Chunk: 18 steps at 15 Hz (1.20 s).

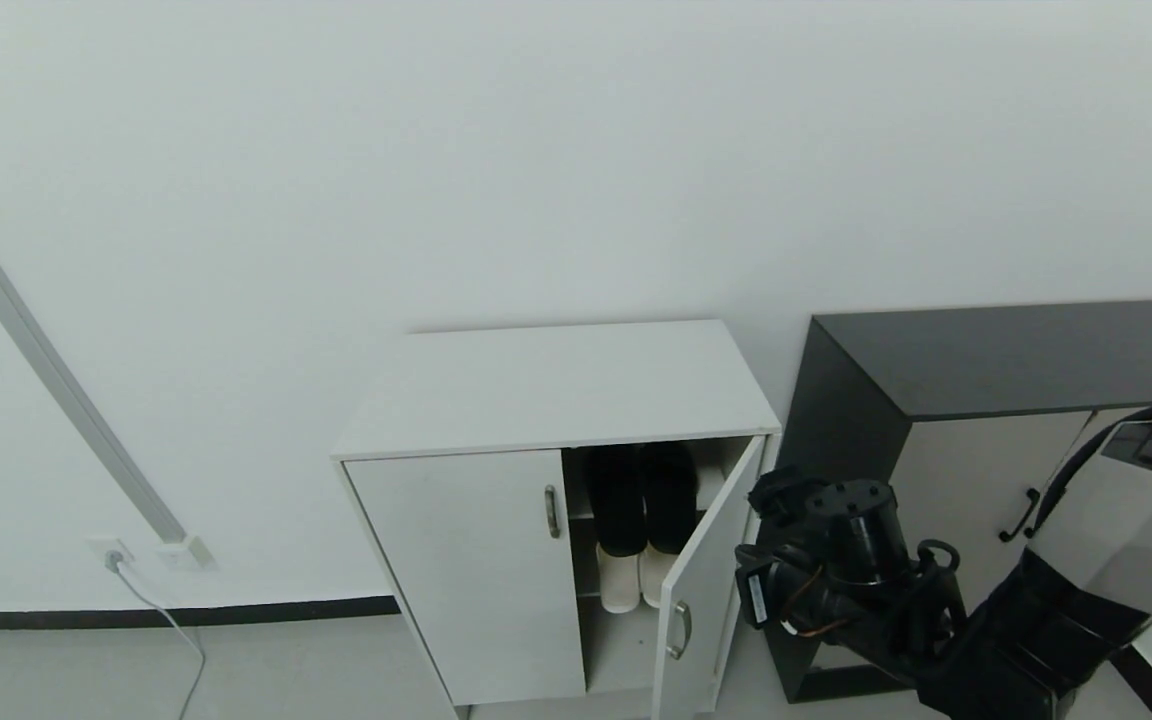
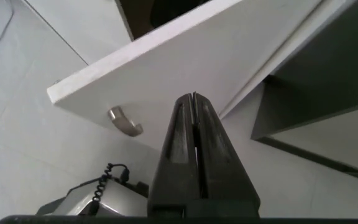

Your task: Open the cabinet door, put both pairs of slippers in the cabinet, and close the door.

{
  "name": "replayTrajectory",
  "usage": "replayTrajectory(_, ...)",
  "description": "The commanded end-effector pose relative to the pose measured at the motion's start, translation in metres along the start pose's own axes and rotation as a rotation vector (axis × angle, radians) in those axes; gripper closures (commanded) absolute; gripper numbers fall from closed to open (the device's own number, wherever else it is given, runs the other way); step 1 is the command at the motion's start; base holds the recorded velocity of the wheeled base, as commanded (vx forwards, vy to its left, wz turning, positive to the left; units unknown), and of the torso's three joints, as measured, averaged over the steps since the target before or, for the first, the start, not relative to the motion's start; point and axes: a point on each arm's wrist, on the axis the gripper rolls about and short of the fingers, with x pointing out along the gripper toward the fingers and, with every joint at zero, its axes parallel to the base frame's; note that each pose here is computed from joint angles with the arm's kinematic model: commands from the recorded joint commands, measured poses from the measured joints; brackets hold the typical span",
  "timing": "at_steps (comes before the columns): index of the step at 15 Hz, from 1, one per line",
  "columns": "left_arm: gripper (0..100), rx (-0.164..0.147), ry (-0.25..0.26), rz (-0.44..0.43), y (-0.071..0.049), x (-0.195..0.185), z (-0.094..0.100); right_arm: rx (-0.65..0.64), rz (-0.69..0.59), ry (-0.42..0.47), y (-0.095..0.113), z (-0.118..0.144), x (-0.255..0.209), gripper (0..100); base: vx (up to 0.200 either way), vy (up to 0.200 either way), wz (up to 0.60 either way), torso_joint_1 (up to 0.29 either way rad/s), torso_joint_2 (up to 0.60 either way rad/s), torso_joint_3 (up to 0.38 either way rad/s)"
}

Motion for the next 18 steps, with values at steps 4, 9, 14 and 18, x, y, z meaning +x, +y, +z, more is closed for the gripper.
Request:
replayTrajectory(4, 100, -0.001, 0.000, 0.000, 0.000, 0.000, 0.000, -0.001, 0.000, 0.002, 0.004, -0.004, 0.022, 100, 0.000, 0.000, 0.00, 0.000, 0.00, 0.000)
replayTrajectory(9, 100, -0.001, 0.000, 0.001, 0.000, 0.000, 0.000, 0.013, -0.012, -0.028, 0.002, 0.002, 0.043, 100, 0.000, 0.000, 0.00, 0.000, 0.00, 0.000)
replayTrajectory(14, 100, -0.003, 0.000, 0.000, 0.000, 0.000, 0.000, 0.025, -0.024, -0.063, -0.001, 0.008, 0.066, 100, 0.000, 0.000, 0.00, 0.000, 0.00, 0.000)
replayTrajectory(18, 100, -0.003, 0.000, 0.001, 0.000, 0.000, 0.000, 0.033, -0.036, -0.067, -0.006, 0.007, 0.079, 100, 0.000, 0.000, 0.00, 0.000, 0.00, 0.000)
